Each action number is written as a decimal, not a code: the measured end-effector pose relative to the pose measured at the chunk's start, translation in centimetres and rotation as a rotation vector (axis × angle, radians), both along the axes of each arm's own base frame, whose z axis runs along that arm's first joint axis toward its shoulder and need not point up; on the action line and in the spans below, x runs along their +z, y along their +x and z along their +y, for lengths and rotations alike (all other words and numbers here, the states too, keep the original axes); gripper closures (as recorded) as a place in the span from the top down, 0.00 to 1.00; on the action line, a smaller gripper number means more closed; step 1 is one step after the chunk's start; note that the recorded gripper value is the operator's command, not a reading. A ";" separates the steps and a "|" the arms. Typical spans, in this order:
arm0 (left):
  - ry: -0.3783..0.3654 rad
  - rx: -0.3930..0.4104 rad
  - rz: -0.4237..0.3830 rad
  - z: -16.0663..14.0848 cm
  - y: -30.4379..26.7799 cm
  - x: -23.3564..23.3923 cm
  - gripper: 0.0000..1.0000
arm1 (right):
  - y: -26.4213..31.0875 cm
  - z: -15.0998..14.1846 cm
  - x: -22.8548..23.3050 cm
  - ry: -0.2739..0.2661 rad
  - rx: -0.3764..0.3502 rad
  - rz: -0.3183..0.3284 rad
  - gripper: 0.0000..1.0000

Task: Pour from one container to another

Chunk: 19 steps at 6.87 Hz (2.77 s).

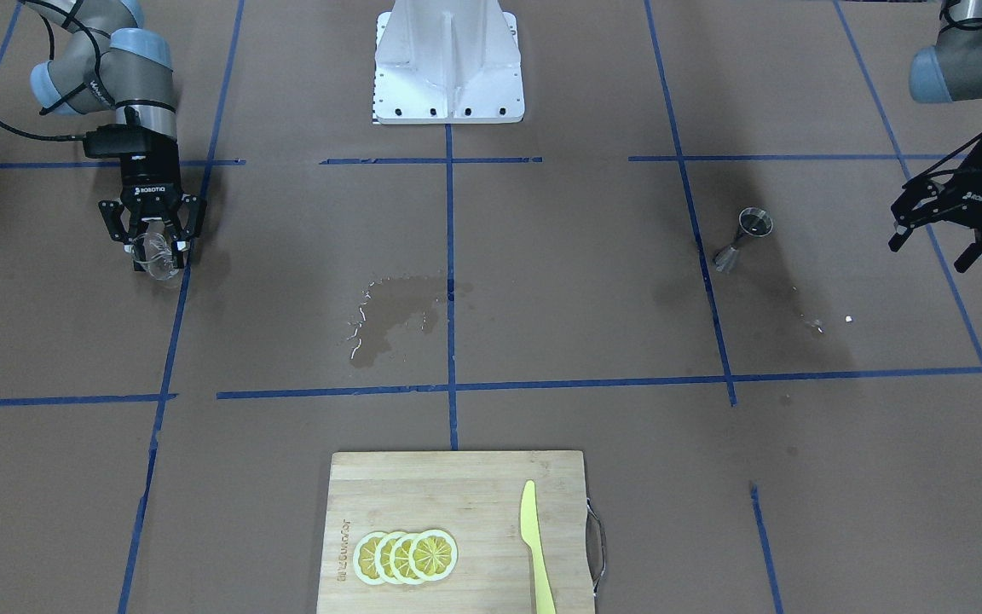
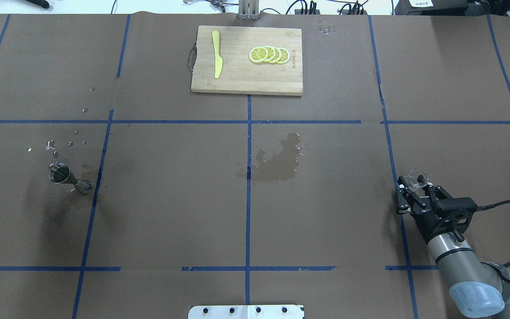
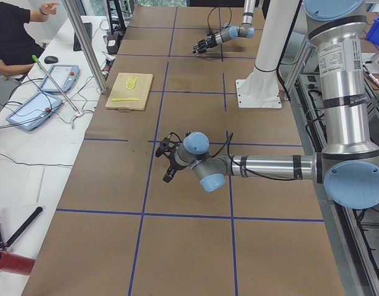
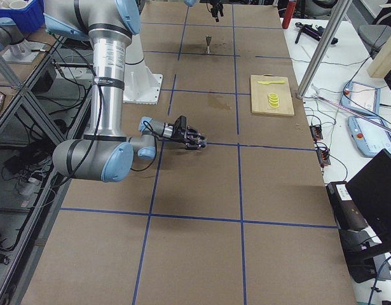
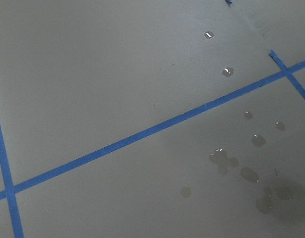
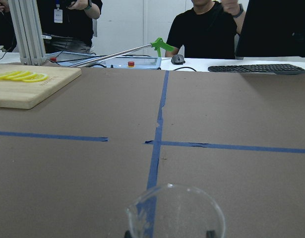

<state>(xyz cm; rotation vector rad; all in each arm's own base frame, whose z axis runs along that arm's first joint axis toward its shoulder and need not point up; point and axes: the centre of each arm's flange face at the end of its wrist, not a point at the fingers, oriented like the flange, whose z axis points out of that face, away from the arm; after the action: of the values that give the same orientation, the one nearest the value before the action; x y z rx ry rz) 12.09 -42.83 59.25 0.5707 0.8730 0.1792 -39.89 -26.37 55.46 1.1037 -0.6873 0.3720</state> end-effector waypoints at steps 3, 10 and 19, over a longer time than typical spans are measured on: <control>0.006 -0.001 0.005 0.0 0.0 -0.4 1.00 | -0.4 0.2 0.4 -0.002 -0.007 0.006 0.47; 0.015 -0.005 0.008 0.2 -0.3 -1.0 1.00 | -0.6 0.6 0.5 -0.003 -0.017 0.009 0.73; 0.016 -0.005 0.009 0.4 -0.4 -1.0 1.00 | -0.7 0.7 0.4 -0.004 -0.021 0.008 0.92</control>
<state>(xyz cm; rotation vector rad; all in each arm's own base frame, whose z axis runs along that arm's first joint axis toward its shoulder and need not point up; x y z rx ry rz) 11.73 -42.43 58.20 0.5888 0.8793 0.1790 -40.56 -25.68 55.90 1.0929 -0.6909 0.3508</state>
